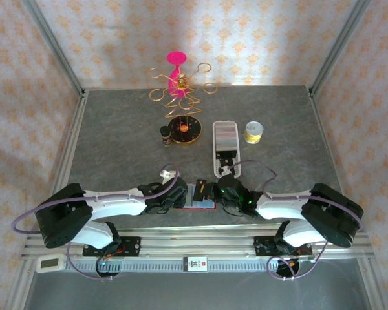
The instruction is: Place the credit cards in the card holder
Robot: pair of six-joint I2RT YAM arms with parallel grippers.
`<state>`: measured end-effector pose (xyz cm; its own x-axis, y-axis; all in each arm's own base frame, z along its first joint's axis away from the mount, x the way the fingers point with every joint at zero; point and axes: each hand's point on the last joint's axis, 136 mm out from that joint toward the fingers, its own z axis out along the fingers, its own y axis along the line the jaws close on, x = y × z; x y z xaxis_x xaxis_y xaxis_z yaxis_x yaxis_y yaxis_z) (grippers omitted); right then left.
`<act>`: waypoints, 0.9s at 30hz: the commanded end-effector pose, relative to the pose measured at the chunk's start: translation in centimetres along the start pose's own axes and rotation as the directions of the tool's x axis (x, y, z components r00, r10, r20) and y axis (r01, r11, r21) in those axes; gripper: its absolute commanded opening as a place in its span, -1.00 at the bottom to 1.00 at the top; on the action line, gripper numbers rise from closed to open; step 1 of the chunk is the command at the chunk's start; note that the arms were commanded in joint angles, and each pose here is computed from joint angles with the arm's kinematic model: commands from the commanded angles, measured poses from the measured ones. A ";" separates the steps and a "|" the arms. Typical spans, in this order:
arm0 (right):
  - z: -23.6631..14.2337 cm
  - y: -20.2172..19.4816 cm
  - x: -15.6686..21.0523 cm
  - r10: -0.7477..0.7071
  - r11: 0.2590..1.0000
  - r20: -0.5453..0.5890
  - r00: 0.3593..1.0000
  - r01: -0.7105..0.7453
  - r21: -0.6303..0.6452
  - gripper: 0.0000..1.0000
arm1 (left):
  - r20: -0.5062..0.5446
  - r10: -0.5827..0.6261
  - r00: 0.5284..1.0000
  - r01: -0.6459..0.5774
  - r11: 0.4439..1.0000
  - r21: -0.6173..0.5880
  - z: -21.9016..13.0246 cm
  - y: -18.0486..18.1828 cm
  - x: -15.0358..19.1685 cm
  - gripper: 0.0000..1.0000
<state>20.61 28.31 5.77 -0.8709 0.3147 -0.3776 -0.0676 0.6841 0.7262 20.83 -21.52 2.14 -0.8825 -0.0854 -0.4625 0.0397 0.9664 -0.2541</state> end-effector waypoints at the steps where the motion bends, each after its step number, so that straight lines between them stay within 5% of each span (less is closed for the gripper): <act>1: 0.4 1.6 -0.6 -0.006 0.999 0.013 1.000 0.007 -0.043 -1.00 | -0.019 0.013 1.000 -0.013 0.999 -0.046 0.3 1.3 1.1 -0.29; 27: 0.8 -0.5 1.9 0.074 0.997 -0.056 0.996 -0.074 0.008 -1.00 | -0.020 -0.001 1.000 0.000 0.999 -0.040 0.5 1.5 1.6 -0.49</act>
<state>20.08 29.32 5.31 -0.8910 0.3345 -0.3069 -0.0240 0.6405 0.7676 20.93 -21.67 2.18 -0.8723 -0.1024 -0.4781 0.0364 0.9615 -0.2723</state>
